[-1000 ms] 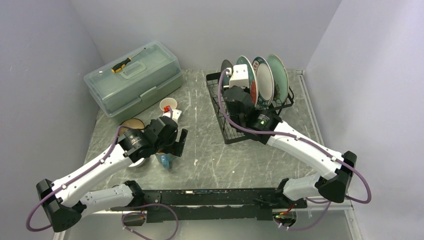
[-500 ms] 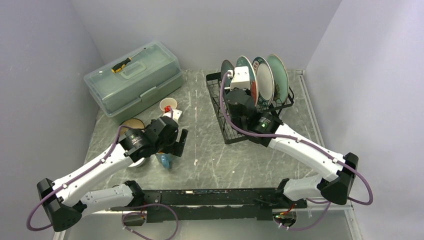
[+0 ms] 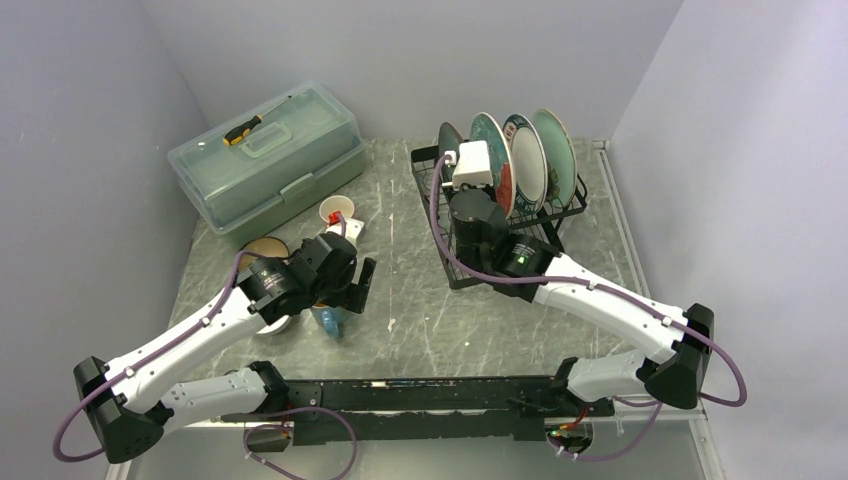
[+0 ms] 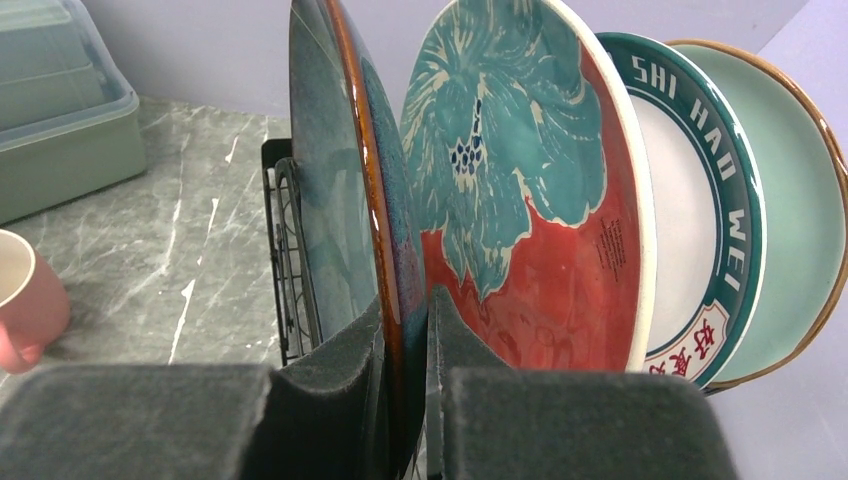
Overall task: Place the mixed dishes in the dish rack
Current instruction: Insert the plate into the dish rack.
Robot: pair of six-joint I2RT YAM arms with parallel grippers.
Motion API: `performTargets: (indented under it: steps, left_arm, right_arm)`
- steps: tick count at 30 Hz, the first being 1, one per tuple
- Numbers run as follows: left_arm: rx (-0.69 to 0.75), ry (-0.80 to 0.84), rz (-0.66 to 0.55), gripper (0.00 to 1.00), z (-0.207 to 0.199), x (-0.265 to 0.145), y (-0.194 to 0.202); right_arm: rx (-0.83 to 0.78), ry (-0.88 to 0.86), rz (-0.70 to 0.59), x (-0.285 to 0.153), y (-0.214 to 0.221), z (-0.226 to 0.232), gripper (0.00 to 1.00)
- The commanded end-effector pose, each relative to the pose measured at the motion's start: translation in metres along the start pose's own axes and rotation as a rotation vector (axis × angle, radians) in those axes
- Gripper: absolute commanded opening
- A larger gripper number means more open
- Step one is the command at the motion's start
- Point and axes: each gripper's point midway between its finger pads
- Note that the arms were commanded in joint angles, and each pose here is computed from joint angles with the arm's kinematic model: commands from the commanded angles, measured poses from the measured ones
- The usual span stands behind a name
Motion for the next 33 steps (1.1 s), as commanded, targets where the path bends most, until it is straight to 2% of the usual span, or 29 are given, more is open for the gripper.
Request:
performTargets:
  steps: [1, 18, 21, 26, 29, 33]
  left_arm:
    - [-0.001, -0.008, -0.023, 0.99, 0.002, -0.003, -0.004]
    - [-0.002, -0.011, -0.021, 0.99, 0.003, -0.003, -0.003]
    - [-0.003, -0.015, -0.015, 0.99, 0.003, -0.002, -0.002]
    - [0.001, -0.019, -0.009, 0.99, 0.003, -0.001, -0.002]
    - [0.001, -0.021, -0.005, 0.99, 0.003, 0.0, -0.001]
    - [0.001, -0.026, -0.004, 0.99, 0.004, 0.0, -0.001]
  right_arm:
    - [0.016, -0.104, -0.029, -0.011, -0.007, 0.02, 0.0]
    - [0.089, -0.071, 0.036, -0.012, 0.01, 0.01, 0.02]
    - [0.096, -0.068, 0.034, -0.013, 0.009, 0.007, 0.1]
    - [0.122, -0.07, 0.011, -0.016, -0.006, 0.001, 0.32]
    - [0.139, -0.077, -0.008, -0.019, -0.019, -0.003, 0.38]
    - [0.164, -0.094, -0.022, -0.022, -0.034, -0.006, 0.42]
Point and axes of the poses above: each gripper's point midway between its finger pads, its own x axis out along the fingers, its own z axis along the line the jaws close on, y = z × x, and after that the axes turned 5 degrees about x, right-handed
